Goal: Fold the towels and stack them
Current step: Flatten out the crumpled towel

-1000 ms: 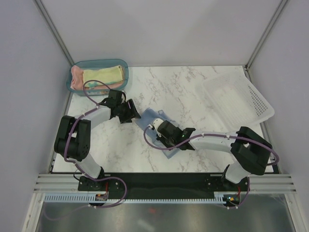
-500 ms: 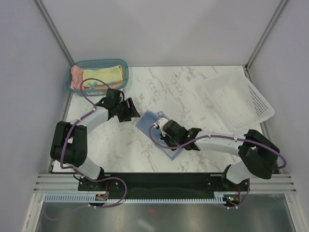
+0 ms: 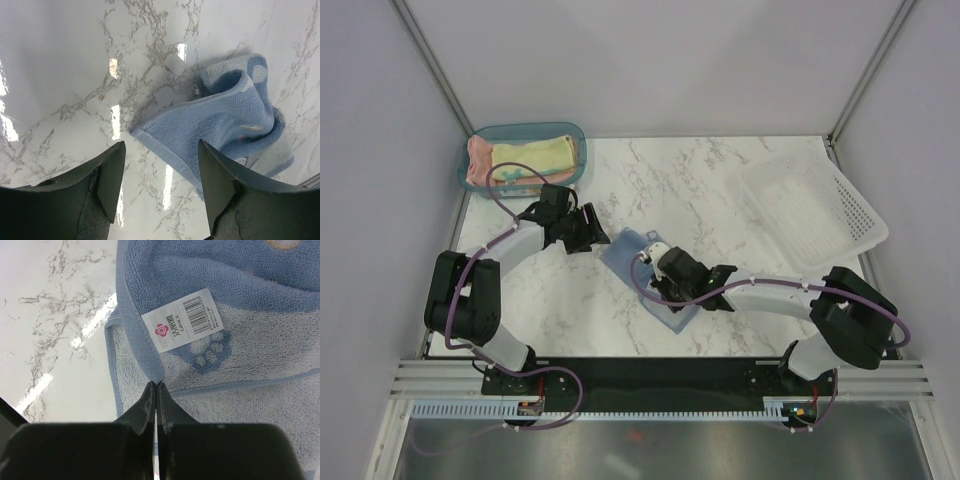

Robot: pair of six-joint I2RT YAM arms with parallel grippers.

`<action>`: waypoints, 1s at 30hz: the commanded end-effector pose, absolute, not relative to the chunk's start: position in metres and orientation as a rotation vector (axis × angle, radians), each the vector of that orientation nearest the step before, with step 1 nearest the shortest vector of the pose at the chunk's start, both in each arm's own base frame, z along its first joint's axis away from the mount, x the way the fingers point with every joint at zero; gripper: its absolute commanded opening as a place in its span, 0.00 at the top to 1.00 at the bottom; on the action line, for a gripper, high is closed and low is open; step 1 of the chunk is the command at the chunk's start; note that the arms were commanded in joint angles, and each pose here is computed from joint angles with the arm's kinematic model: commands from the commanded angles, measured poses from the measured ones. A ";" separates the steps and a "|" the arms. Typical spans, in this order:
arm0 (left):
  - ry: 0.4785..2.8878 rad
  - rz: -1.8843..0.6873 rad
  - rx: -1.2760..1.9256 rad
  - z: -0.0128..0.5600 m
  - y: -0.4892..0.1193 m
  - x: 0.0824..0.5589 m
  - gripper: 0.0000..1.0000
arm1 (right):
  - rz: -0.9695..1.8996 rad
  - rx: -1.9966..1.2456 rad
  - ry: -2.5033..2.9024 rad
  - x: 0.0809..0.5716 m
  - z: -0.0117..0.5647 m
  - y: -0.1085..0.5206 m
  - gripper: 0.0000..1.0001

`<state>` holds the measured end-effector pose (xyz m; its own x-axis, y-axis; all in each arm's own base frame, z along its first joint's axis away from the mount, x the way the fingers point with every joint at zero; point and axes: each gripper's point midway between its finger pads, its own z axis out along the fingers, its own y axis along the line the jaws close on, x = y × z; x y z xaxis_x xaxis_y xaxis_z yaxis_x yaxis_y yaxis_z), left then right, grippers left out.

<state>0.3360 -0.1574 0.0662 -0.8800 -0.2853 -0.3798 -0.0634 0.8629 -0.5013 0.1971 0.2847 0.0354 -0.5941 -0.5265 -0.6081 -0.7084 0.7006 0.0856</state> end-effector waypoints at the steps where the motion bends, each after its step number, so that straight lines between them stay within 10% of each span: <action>1: 2.564 -0.687 -0.176 0.073 -0.160 0.333 0.33 | 0.451 -0.861 2.331 0.207 0.047 0.290 1.00; 20: 2.271 -0.658 0.269 0.145 -0.203 0.315 0.33 | 0.821 -0.529 2.244 0.282 0.198 0.271 1.00; 30: 2.041 -0.760 0.783 0.182 -0.248 0.331 0.39 | 0.881 -0.326 2.404 0.361 0.153 0.251 1.00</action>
<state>0.3283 -0.2267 0.1640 -0.6309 0.1389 -0.7634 0.5622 0.7599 -0.3263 0.3552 0.2461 0.1547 -0.7831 -0.0552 -0.6194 -0.4166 0.7861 0.4566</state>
